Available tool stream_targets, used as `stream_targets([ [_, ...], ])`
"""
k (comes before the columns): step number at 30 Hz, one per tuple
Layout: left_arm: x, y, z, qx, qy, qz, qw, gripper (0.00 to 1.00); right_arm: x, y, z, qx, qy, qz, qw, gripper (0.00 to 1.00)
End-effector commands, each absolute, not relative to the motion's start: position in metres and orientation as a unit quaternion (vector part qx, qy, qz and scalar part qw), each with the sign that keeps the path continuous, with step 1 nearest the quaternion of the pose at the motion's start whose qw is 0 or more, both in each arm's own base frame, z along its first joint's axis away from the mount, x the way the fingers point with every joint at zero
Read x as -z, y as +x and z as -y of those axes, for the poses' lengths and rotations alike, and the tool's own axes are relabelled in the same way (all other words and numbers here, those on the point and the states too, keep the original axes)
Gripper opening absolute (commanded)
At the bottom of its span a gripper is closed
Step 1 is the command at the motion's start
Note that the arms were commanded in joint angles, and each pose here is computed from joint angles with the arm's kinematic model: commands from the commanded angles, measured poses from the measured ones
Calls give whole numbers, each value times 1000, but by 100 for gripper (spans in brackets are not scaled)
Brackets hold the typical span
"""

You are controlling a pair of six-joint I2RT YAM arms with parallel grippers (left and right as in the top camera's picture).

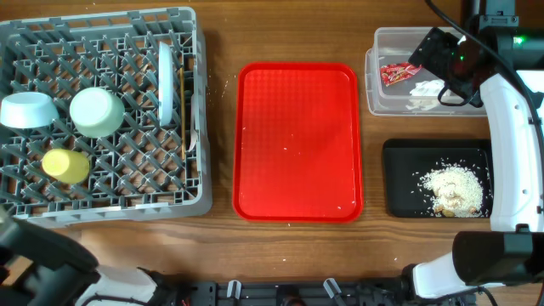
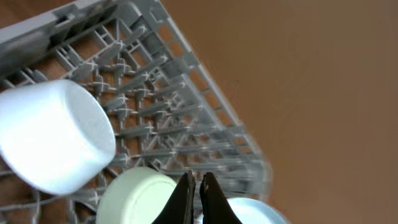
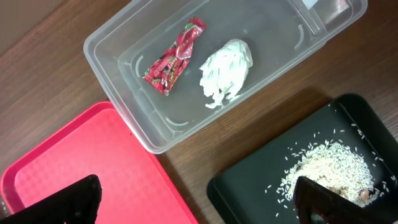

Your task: Sort waste into correct bins and load items into the dishwasher rack

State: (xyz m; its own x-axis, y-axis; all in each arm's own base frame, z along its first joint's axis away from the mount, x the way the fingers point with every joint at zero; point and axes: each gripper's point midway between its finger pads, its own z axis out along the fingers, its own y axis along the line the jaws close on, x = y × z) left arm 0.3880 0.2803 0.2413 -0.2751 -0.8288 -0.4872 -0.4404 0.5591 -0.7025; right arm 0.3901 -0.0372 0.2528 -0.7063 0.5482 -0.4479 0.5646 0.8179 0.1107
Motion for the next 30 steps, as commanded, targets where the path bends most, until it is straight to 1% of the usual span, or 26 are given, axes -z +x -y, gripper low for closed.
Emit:
stream_targets([
  [1,-209,402,-291,17,-410,-816,408,4,-260,391,39,23,294,-923,248,100],
  [3,-195,405,-296,-46,-414,-822,388,4,-260,391,39,23,294,-923,248,100],
  [5,-183,408,-300,-83,-420,-822,375,4,-260,391,39,23,294,-923,248,100],
  [10,-152,417,-308,-91,-410,-834,357,4,-260,391,39,23,294,-923,248,100],
  [16,-126,413,-309,-90,-408,-848,327,4,-260,391,39,23,294,-923,248,100],
  [24,-113,403,-313,-90,-419,-851,303,4,-260,391,39,23,294,-923,248,100],
  [27,-107,382,-324,-102,-439,-848,278,4,-260,391,39,23,294,-923,248,100],
  [30,-100,343,-345,-132,-476,-837,236,4,-260,391,39,23,294,-923,248,100],
])
